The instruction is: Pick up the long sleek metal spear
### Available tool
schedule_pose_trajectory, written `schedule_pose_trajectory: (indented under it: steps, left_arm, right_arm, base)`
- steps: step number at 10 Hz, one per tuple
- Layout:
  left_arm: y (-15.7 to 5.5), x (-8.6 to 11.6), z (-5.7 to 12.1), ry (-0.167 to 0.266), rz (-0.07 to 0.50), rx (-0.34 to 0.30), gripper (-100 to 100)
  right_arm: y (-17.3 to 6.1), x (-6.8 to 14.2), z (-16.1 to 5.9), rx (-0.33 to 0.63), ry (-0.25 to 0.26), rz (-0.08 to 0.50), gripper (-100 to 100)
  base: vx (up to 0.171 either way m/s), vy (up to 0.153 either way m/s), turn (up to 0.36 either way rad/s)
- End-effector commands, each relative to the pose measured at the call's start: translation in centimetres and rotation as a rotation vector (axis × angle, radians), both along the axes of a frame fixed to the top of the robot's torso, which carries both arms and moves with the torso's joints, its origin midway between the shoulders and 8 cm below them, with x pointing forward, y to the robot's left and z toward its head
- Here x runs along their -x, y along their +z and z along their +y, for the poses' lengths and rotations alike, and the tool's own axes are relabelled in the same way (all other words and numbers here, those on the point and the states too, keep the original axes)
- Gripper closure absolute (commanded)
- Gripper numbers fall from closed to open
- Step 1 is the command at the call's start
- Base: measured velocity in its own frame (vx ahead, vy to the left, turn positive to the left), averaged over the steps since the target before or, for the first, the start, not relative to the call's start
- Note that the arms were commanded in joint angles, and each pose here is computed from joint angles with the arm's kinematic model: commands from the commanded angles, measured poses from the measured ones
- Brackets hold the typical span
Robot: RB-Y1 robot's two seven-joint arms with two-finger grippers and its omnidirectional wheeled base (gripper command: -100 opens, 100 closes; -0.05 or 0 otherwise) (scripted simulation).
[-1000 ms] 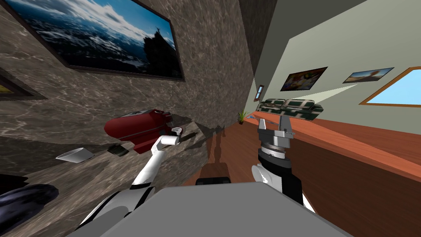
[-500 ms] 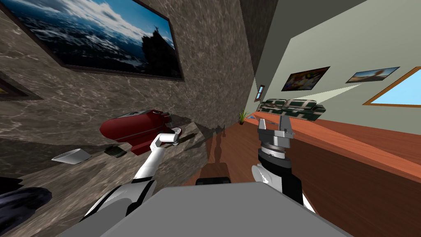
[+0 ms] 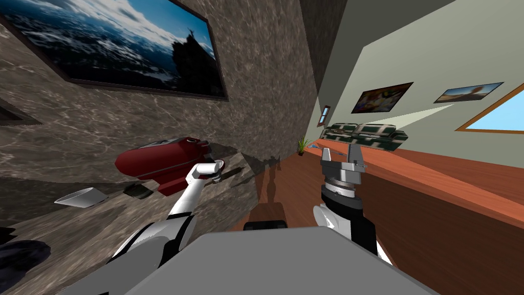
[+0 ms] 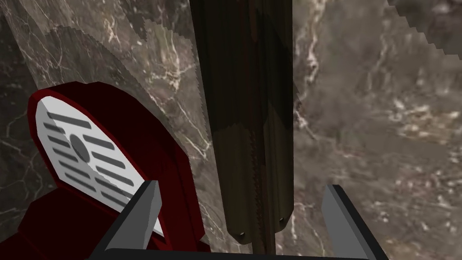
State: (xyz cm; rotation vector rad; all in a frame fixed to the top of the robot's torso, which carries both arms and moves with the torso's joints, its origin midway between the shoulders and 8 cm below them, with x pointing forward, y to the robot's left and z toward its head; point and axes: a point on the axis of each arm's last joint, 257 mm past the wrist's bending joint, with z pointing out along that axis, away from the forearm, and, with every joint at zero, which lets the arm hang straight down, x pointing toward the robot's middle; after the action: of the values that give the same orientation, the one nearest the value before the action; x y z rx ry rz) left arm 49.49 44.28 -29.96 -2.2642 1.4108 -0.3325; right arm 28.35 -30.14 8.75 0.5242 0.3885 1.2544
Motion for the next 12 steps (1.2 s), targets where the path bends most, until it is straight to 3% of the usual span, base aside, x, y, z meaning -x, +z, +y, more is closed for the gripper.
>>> schedule_pose_trajectory:
  steps: [1, 4, 5, 6, 7, 10, 11, 12]
  left_arm:
    - [-0.1, 0.5, 0.1, 0.03, 0.03, 0.031, -100]
    - [-0.3, 1.2, 0.2, 0.081, 0.073, 0.089, -100]
    - [-0.2, 1.0, 0.2, 0.071, 0.064, 0.077, -100]
    - [-0.3, 1.1, 0.2, 0.074, 0.067, 0.08, 0]
    - [-1.1, 1.1, 0.2, 0.072, 0.066, 0.08, -100]
    - [-1.9, 1.2, 0.3, 0.072, 0.067, 0.08, -100]
    - [-1.9, 1.1, 0.4, 0.072, 0.065, 0.08, 100]
    - [-1.9, 1.1, 0.4, 0.072, 0.065, 0.08, 100]
  right_arm:
    - [0.0, 0.0, 0.0, 0.0, 0.0, 0.0, 0]
    - [0.0, 0.0, 0.0, 0.0, 0.0, 0.0, 0]
    - [0.0, 0.0, 0.0, 0.0, 0.0, 0.0, 0]
    - [0.0, 0.0, 0.0, 0.0, 0.0, 0.0, 0]
    - [0.0, 0.0, 0.0, 0.0, 0.0, 0.0, 0]
    - [0.0, 0.0, 0.0, 0.0, 0.0, 0.0, 0]
    - [0.0, 0.0, 0.0, 0.0, 0.0, 0.0, 0]
    - [0.0, 0.0, 0.0, 0.0, 0.0, 0.0, 0]
  base:
    - [0.029, -0.016, 0.0]
    - [0.047, -0.015, -0.002]
    - [0.022, -0.007, 0.0]
    - [0.0, 0.0, 0.0]
    - [0.017, 0.003, 0.005]
    - [0.022, 0.008, 0.006]
    - [0.0, 0.0, 0.0]
    - [0.0, 0.0, 0.0]
